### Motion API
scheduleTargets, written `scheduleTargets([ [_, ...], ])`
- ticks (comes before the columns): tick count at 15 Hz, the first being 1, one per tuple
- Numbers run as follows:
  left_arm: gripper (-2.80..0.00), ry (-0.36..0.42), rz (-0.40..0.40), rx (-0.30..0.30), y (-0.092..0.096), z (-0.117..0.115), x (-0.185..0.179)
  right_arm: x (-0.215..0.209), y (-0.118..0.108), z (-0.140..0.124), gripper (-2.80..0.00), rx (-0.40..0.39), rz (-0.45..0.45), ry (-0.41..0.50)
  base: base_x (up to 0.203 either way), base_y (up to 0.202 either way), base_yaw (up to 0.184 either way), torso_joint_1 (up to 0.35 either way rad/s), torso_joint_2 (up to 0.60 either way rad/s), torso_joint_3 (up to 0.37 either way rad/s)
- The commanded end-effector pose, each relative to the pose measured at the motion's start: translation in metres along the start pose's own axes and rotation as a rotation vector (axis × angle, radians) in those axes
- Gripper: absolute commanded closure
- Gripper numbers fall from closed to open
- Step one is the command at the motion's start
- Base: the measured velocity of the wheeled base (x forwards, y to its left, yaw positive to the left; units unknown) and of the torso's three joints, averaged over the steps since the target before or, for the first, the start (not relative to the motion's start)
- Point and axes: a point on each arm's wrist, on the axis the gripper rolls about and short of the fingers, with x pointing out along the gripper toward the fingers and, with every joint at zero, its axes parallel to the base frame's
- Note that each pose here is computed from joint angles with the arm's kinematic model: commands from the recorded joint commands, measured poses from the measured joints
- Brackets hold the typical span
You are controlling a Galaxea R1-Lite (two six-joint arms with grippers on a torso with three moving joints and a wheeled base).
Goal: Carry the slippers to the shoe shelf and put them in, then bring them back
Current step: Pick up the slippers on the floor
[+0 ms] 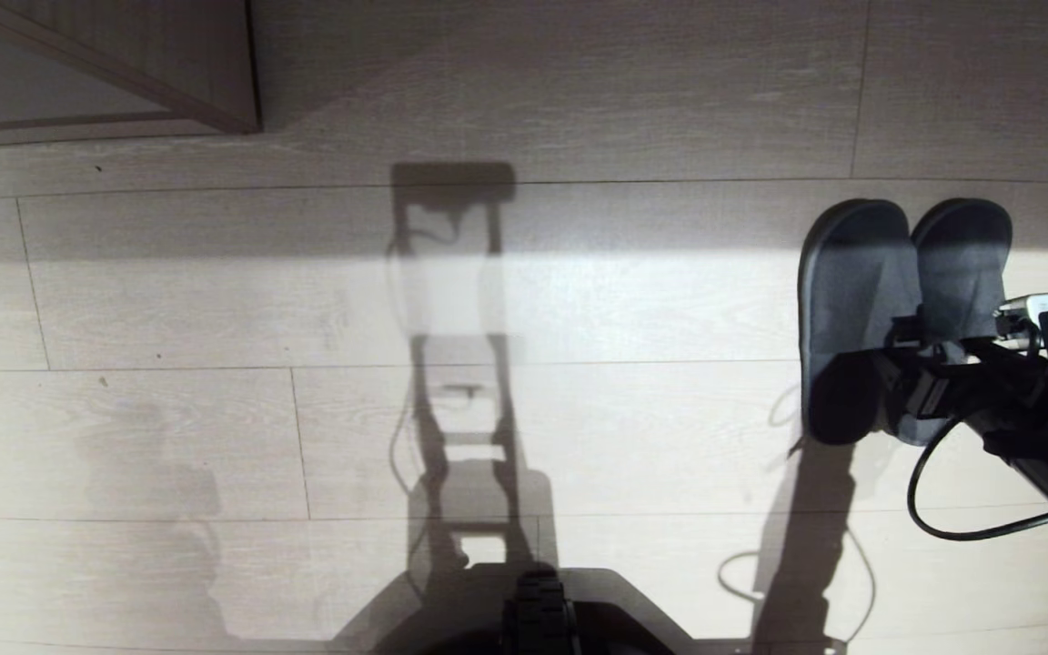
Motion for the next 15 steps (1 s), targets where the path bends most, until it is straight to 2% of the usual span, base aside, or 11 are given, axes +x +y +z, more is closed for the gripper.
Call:
scheduleTargets([
  [1,0.00,0.001,0.000,0.001,0.000,0.000,0.000,0.004,0.001,-0.006,-2.80,0.017,0.003,-0.003,0.000,0.000,0.000,0.000,0.00,0.000],
  [4,0.00,0.001,0.000,0.001,0.000,0.000,0.000,0.011,-0.001,0.005,-2.80,0.029,-0.001,-0.076,0.000,0.000,0.000,0.000,0.00,0.000],
  [10,0.00,0.000,0.000,-0.001,0.000,0.000,0.000,0.024,0.006,0.013,-2.80,0.063,0.001,-0.123,0.000,0.000,0.000,0.000,0.00,0.000],
  [11,0.00,-0.001,0.000,-0.001,0.000,0.000,0.000,0.026,0.007,0.012,0.00,0.064,0.004,-0.122,0.000,0.000,0.000,0.000,0.00,0.000],
  [15,0.00,0.001,0.000,-0.001,0.000,0.000,0.000,0.034,0.006,0.012,0.00,0.061,0.005,-0.145,0.000,0.000,0.000,0.000,0.00,0.000],
])
